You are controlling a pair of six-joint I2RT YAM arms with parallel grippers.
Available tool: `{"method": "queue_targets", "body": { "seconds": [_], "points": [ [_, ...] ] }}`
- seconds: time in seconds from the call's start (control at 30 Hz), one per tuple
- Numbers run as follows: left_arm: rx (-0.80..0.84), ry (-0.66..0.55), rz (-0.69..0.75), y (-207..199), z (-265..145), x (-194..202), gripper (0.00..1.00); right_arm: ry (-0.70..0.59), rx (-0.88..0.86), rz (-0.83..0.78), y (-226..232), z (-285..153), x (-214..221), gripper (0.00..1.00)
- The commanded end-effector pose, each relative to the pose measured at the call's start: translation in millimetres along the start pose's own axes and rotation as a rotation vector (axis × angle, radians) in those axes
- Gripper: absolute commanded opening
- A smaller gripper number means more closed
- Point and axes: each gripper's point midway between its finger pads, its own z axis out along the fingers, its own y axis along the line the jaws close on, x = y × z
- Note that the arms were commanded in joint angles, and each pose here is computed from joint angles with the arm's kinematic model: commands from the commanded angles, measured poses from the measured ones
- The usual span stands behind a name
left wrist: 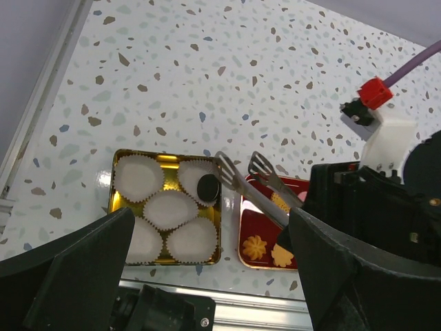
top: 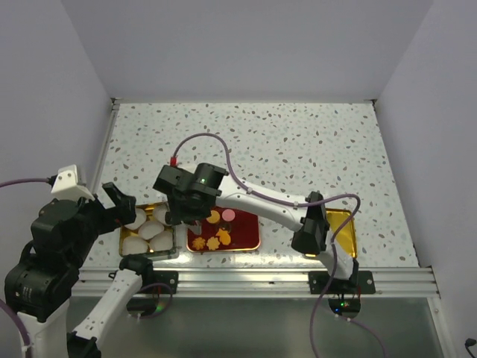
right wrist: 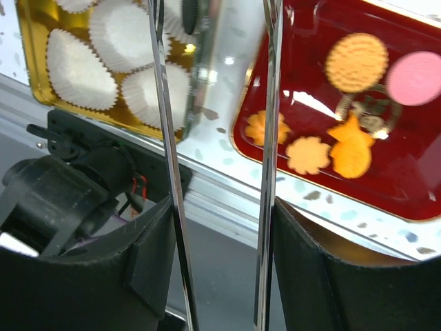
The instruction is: Pack the cookies
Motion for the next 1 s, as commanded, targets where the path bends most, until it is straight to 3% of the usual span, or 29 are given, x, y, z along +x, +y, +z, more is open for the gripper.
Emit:
{"method": "queue_targets", "body": {
  "seconds": [0.0,0.23,0.67,0.97],
  "points": [
    [0.014,0.004,0.026,-5,6,-4,1.00,-0.120,-0.012,0.028,-24,-61,-22,0.56],
    [0.028,0.017,0.019,-10,15,0,1.00,-0.129,0.058,0.076,-76,-83,4,0.56],
    [0.074,0.030,0.011,-23,23,-1,1.00,-0.036,0.243,0.174,-173,-70,75,0.55],
    [0.081,0.042,0.005,-24,24,2,1.00,-0.004,0.196,0.150,-148,-52,70,0.53]
  ]
}}
